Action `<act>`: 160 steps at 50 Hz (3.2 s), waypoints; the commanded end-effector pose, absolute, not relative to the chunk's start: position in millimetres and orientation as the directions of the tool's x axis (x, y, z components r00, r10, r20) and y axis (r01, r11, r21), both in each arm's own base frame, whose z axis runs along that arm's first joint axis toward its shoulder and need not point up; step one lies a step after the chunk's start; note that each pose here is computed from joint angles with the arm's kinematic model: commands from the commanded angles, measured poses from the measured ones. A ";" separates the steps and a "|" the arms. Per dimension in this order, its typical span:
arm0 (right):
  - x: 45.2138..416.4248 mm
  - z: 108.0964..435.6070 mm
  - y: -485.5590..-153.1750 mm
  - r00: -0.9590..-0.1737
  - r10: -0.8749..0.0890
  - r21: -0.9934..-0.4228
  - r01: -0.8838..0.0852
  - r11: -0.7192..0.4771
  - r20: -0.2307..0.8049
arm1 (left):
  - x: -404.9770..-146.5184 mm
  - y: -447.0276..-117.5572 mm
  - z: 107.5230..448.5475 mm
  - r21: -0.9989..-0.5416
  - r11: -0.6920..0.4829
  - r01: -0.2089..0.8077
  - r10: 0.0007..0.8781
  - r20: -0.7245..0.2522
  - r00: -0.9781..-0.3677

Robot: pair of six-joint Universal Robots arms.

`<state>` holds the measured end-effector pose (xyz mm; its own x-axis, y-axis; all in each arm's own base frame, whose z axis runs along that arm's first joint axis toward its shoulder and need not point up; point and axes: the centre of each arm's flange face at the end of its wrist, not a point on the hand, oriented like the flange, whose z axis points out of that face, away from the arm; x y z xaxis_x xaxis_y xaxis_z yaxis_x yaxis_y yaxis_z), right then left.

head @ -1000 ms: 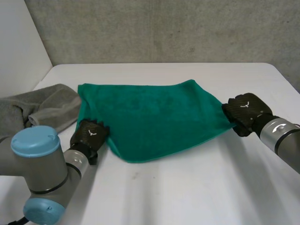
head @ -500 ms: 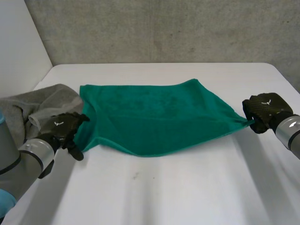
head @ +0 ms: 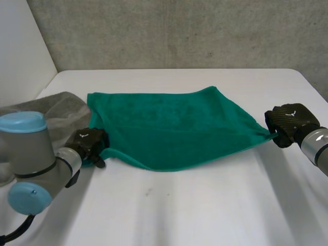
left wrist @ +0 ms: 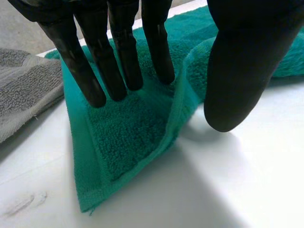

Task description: Fold the laundry.

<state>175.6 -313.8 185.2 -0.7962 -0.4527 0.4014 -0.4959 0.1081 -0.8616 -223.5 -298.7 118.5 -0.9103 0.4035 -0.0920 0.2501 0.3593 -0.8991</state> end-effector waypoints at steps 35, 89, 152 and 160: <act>138.3 223.5 -247.8 -0.380 -0.788 -0.439 -0.885 0.158 0.484 | -185.5 -149.1 194.0 -0.517 0.230 0.824 0.574 -0.612 -0.544; 205.1 377.5 -386.9 -0.890 -0.220 -0.858 -0.277 -0.433 0.399 | -262.1 -322.9 323.5 -0.687 -0.477 0.549 -0.064 -0.595 -0.801; 165.6 177.7 -375.9 -0.607 -0.448 -0.628 -0.768 0.121 0.657 | -296.4 -320.5 151.8 -0.700 -0.075 0.710 0.389 -0.676 -0.626; 182.9 164.7 -415.1 -0.661 -0.330 -0.682 -0.728 0.065 0.674 | -301.4 -370.9 139.7 -0.549 -0.236 0.802 0.175 -0.836 -0.520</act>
<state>174.4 -389.6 173.4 -0.6249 -0.4087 0.6652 -0.7543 0.0966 -0.6493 -302.2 -337.0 146.6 -0.5861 0.3321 -0.7391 0.7427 -0.1444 -0.6539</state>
